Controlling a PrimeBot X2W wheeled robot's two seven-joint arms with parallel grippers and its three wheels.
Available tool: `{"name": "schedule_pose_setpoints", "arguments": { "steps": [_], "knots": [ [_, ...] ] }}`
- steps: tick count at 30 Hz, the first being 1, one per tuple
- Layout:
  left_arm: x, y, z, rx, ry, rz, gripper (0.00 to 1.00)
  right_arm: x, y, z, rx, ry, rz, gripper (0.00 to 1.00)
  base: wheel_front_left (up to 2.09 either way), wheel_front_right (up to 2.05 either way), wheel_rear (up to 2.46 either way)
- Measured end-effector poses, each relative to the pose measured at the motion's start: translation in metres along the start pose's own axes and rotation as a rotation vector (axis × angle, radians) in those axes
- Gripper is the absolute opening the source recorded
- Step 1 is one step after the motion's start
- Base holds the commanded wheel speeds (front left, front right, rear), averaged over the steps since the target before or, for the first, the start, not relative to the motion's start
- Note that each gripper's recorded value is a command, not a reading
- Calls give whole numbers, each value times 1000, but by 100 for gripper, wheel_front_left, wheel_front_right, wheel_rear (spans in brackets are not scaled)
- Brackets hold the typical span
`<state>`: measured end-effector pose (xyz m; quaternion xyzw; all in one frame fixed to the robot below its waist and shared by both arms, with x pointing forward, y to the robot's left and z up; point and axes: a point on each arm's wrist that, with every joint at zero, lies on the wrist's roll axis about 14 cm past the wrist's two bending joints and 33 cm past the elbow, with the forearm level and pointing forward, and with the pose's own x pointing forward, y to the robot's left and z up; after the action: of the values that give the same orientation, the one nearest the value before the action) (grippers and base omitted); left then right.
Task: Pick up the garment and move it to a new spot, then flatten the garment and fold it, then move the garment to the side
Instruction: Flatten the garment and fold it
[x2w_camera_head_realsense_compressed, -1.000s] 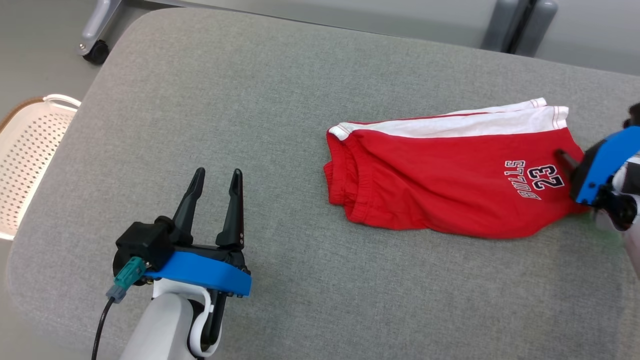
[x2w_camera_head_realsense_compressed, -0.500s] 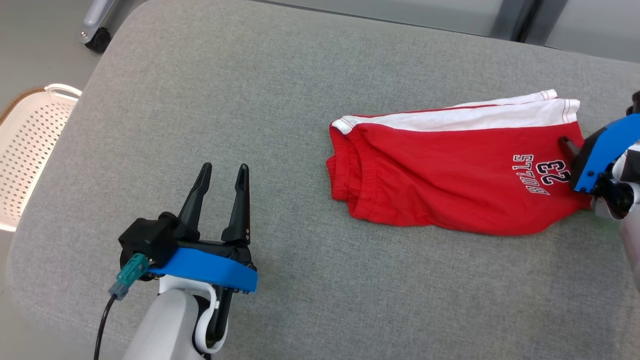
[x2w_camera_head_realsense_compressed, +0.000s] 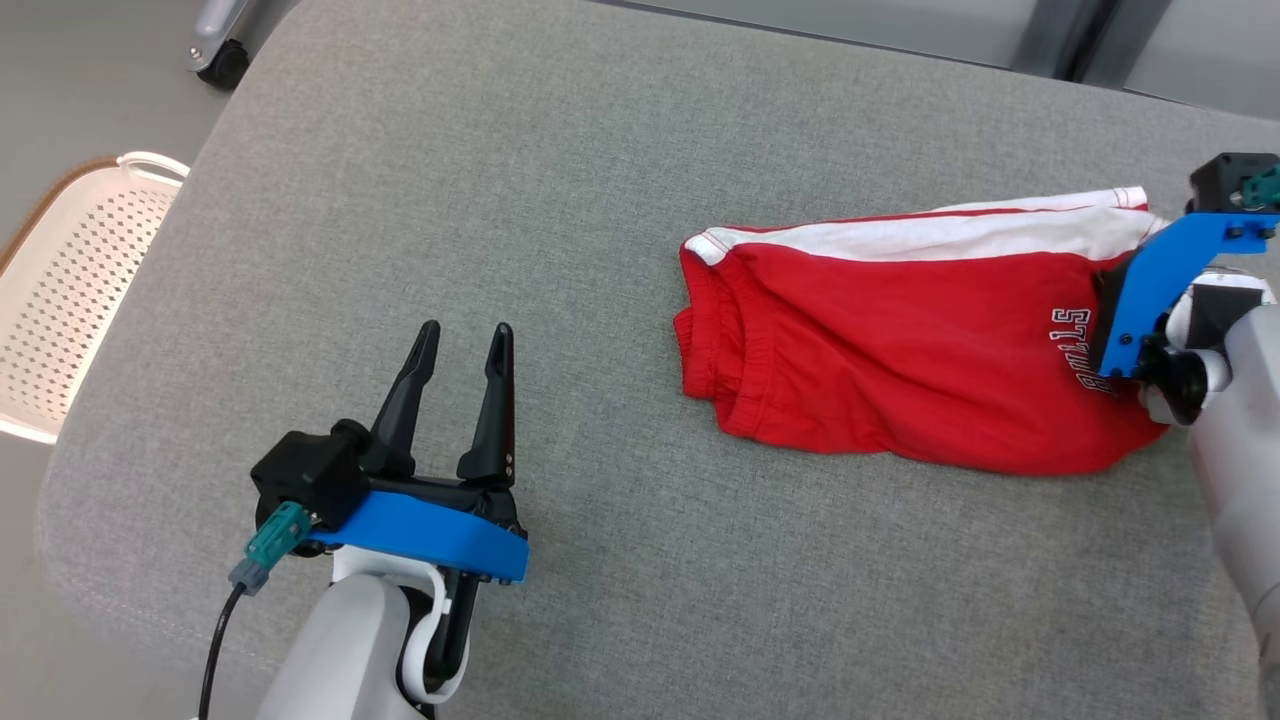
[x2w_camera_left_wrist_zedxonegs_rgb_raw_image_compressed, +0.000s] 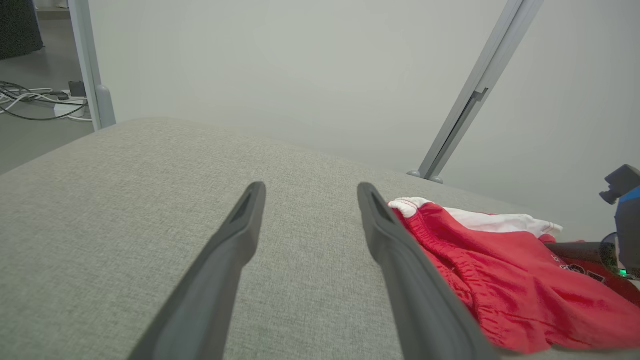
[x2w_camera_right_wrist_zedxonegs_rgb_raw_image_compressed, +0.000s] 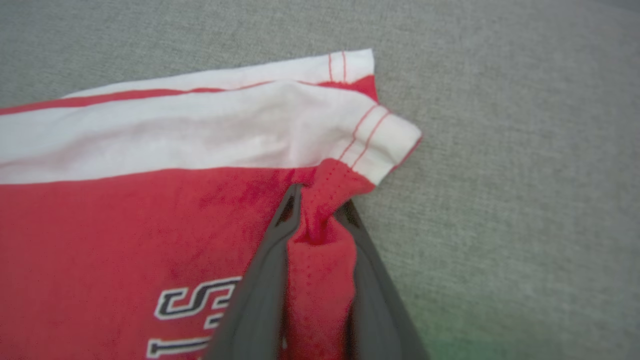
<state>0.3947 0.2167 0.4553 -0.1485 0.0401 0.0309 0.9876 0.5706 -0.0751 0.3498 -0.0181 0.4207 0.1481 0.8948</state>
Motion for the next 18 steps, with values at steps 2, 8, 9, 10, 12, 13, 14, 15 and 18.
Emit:
{"name": "schedule_pose_setpoints", "arguments": {
  "steps": [2,8,9,10,12,13,14,15,18],
  "knots": [
    [0,0,0,-3,-1,1,100,0,7,0,1,-10,12,0,0,0,0],
    [2,-5,2,-10,-10,-14,100,-10,-6,9,34,-94,-12,0,0,0,0],
    [3,-6,3,-10,-12,-19,100,-13,-10,9,49,-110,-20,0,0,0,0],
    [3,-8,4,-10,-14,-26,100,-16,-15,9,63,-123,-29,0,0,0,0],
    [3,-13,6,-12,-20,-42,100,-25,-27,7,88,-151,-55,0,0,0,0],
    [3,-15,8,-13,-24,-50,100,-30,-36,7,95,-168,-74,0,0,0,0],
    [3,-17,9,-12,-28,-58,100,-35,-46,7,100,-181,-95,0,0,0,0],
    [3,-19,10,-12,-32,-65,100,-41,-56,9,108,-202,-116,0,0,0,0],
    [1,-26,13,-16,-40,-84,100,-62,-85,14,109,-251,-183,0,0,0,0]
  ]
}}
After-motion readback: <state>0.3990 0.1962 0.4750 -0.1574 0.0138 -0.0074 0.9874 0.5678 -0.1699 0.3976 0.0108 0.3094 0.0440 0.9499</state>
